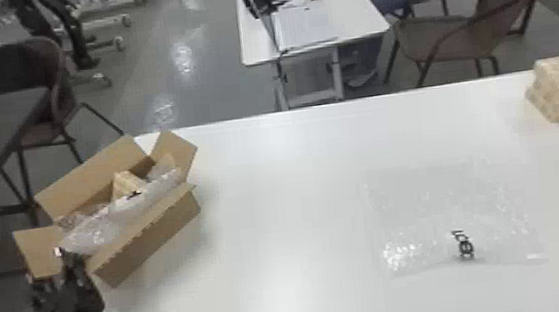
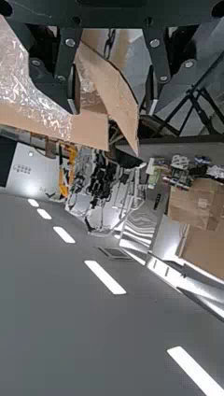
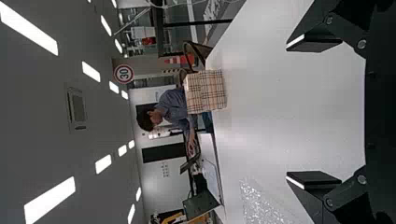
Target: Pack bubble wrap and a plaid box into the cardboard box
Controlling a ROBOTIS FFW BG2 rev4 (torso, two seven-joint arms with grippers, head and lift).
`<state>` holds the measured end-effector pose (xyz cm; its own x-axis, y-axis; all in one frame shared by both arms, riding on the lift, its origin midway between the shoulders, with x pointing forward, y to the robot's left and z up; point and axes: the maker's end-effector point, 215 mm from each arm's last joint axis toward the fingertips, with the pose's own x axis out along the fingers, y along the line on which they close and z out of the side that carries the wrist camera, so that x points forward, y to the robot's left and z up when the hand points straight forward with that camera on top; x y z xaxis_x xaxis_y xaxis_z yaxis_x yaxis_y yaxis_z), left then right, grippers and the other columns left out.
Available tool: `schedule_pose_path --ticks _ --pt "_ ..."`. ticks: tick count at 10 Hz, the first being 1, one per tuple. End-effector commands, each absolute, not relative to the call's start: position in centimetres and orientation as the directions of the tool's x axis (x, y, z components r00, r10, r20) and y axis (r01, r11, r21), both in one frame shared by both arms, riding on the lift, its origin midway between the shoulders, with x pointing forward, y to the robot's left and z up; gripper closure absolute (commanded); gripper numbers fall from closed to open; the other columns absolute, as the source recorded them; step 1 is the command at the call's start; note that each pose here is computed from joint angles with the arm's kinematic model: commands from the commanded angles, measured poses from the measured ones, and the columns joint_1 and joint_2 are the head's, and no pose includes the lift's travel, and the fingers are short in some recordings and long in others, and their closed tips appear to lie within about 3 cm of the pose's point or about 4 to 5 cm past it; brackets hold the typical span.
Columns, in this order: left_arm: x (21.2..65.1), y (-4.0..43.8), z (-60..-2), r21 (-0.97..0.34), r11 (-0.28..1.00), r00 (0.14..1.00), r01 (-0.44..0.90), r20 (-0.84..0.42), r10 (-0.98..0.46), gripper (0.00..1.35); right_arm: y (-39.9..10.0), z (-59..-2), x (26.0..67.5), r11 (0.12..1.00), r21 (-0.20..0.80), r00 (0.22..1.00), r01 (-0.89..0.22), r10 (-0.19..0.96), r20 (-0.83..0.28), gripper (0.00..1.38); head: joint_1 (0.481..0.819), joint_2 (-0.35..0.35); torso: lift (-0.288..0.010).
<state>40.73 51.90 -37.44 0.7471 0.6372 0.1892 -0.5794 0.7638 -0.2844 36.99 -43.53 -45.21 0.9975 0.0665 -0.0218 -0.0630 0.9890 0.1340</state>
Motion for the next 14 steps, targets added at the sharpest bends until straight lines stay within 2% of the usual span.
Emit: schedule_pose_path --ticks 1,2,5,7,8,11,12,14 --pt "40.4 48.0 -35.7 -0.306 0.802 0.771 -0.513 0.246 0.587 0.1 -43.1 -44.9 37.4 0.988 0.136 0.997 -0.071 0.074 -0.014 0.3 0.695 0.132 -0.11" --pt "39.5 46.3 -34.3 -0.284 0.828 0.787 -0.484 0.273 0.554 0.14 -42.7 -44.7 37.6 0.988 0.136 0.997 -0.08 0.082 -0.01 0.3 0.695 0.095 -0.11" --pt "38.3 42.4 -32.6 -0.207 0.884 0.83 -0.42 0.305 0.466 0.15 -41.7 -45.1 37.8 0.983 0.157 0.995 -0.096 0.099 -0.012 0.3 0.695 0.036 -0.11" --pt "37.7 37.8 -31.6 -0.147 0.931 0.871 -0.334 0.33 0.364 0.14 -41.5 -44.4 38.0 0.984 0.144 0.994 -0.105 0.107 -0.005 0.3 0.695 -0.001 -0.11" --pt "38.1 34.8 -32.7 -0.141 0.949 0.9 -0.283 0.303 0.313 0.14 -41.2 -44.0 38.0 0.985 0.124 0.993 -0.117 0.118 -0.006 0.3 0.695 -0.018 -0.11" --pt "38.6 28.0 -38.2 -0.026 0.999 0.989 -0.038 0.142 0.042 0.14 -37.2 -42.2 38.5 0.979 0.026 0.979 -0.204 0.204 -0.013 0.3 0.695 -0.135 -0.11" --pt "38.0 26.6 -39.7 -0.003 1.0 0.995 0.012 0.099 -0.012 0.14 -35.3 -42.0 38.6 0.972 0.018 0.973 -0.232 0.233 -0.01 0.3 0.695 -0.148 -0.11" --pt "36.9 26.7 -40.9 0.081 0.994 0.996 0.067 0.059 -0.072 0.15 -31.8 -41.5 38.7 0.959 -0.033 0.96 -0.281 0.281 -0.018 0.3 0.695 -0.134 -0.11"
